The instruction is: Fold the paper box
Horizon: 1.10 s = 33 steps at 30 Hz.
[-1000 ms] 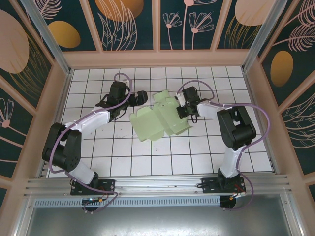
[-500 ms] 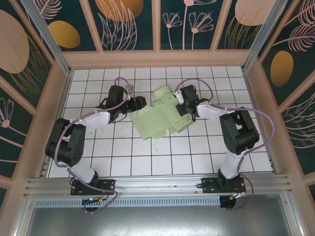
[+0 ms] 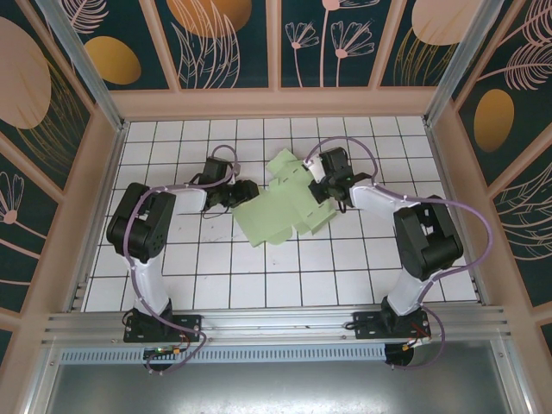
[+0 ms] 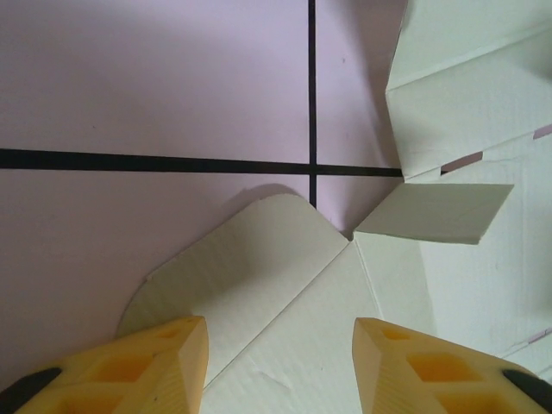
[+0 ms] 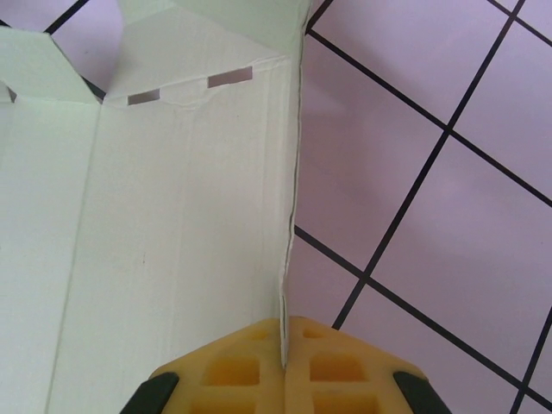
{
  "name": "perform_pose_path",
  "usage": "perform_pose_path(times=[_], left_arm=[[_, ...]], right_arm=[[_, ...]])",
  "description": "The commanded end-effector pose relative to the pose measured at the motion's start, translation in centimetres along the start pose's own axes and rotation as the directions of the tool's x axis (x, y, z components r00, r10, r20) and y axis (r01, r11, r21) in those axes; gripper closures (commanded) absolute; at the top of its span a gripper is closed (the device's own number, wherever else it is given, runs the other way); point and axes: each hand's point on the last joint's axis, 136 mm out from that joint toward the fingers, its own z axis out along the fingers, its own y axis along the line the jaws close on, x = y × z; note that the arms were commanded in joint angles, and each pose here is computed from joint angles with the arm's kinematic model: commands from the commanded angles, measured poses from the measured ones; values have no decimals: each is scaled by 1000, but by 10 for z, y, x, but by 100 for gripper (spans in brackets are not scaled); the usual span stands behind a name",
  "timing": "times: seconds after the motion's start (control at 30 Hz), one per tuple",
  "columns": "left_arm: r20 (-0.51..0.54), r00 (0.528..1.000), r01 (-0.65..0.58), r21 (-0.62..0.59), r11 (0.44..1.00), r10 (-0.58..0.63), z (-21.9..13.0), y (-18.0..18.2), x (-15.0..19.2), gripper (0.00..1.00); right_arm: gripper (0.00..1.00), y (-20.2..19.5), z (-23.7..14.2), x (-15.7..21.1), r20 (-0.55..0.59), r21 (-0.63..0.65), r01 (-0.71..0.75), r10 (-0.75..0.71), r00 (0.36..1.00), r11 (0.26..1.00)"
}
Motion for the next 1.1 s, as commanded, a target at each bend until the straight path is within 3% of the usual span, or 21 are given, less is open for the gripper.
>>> perform_pose_path(times=[0.0, 0.1, 0.23, 0.37, 0.57, 0.77, 0.87, 1.07], left_arm=[[-93, 991, 87, -86, 992, -95, 17, 35, 29, 53], [-75, 994, 71, -42, 997, -74, 12, 25, 26, 52], [57, 998, -2, 10, 1000, 2, -14, 0, 2, 27], [152, 988, -6, 47, 999, -1, -35, -15, -21, 13], [281, 959, -15, 141, 990, -25, -67, -31, -56, 5], [365, 929, -86, 68, 994, 55, -83, -13, -92, 1], [421, 907, -83, 103, 991, 32, -100, -4, -107, 1], [474, 876, -128, 60, 990, 85, -112, 3, -123, 1]], right_arm=[[100, 19, -9, 0, 28, -69, 79, -77, 997, 994], [100, 14, -10, -2, 26, -20, 103, -103, 994, 994], [100, -1, -14, -9, 27, 106, 143, -147, 989, 984], [100, -11, -20, -18, 23, 202, 180, -189, 982, 963], [100, -15, -33, -30, 48, 283, 227, -250, 967, 932], [100, -3, -51, -44, 119, 289, 318, -364, 924, 903], [100, -7, -54, -46, 68, 374, 385, -440, 896, 843], [100, -2, -50, -48, -9, 480, 473, -535, 845, 739]])
